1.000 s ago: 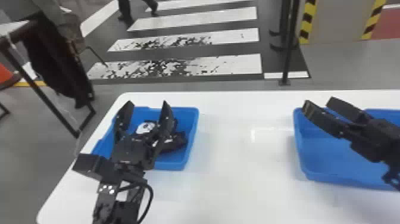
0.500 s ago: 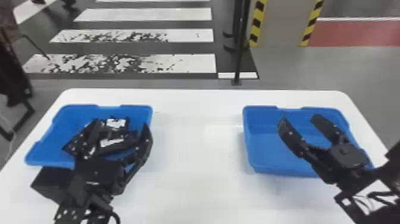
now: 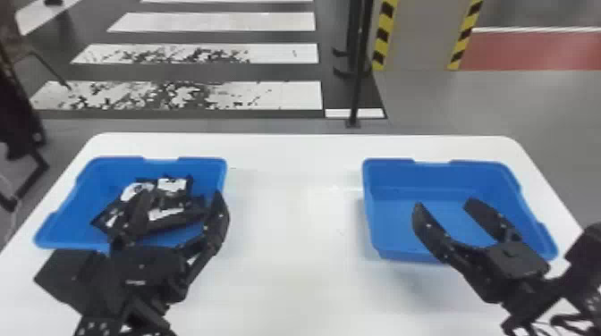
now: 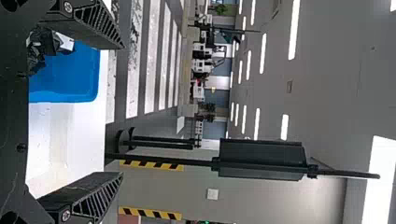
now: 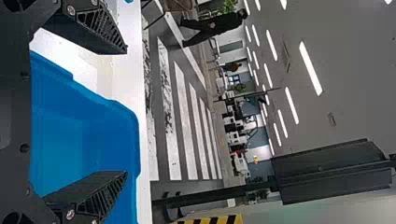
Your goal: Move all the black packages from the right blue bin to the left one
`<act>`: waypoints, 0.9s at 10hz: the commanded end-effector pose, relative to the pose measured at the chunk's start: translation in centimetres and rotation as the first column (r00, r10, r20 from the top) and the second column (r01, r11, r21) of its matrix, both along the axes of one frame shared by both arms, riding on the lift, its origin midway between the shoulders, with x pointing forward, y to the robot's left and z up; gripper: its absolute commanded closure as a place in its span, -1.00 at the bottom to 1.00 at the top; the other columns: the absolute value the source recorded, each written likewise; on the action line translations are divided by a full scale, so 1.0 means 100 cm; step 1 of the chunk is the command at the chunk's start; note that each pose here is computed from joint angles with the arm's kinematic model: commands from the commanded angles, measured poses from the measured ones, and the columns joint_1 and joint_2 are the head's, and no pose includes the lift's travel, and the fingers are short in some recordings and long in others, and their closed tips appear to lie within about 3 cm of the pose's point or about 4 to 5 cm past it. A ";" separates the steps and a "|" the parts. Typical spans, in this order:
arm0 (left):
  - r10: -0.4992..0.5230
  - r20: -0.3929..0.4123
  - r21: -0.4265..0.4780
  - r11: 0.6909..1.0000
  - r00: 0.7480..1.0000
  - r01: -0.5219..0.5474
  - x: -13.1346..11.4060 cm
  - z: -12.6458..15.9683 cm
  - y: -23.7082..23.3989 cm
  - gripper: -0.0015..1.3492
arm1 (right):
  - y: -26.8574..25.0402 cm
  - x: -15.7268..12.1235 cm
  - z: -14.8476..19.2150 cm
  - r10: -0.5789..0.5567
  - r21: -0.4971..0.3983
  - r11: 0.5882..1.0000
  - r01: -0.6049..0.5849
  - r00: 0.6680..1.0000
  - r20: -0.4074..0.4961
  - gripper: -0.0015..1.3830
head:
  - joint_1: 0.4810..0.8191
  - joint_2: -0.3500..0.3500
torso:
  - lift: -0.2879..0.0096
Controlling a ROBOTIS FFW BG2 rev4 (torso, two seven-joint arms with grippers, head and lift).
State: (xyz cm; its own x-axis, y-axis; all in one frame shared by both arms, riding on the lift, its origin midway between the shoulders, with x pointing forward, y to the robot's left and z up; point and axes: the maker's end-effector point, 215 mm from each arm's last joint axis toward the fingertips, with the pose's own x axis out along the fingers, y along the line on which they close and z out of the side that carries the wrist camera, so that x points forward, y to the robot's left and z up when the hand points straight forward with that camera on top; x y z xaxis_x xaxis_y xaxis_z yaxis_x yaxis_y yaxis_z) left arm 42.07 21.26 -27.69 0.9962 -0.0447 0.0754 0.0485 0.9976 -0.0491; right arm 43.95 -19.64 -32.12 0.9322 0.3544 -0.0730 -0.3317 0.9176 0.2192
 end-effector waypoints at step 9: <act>0.011 -0.005 -0.015 1.000 1.000 -0.011 -0.002 -0.001 0.006 -0.85 | -0.009 -0.003 0.012 -0.056 -0.092 0.994 0.056 0.998 0.004 -0.83 | 0.27 0.06 | -0.27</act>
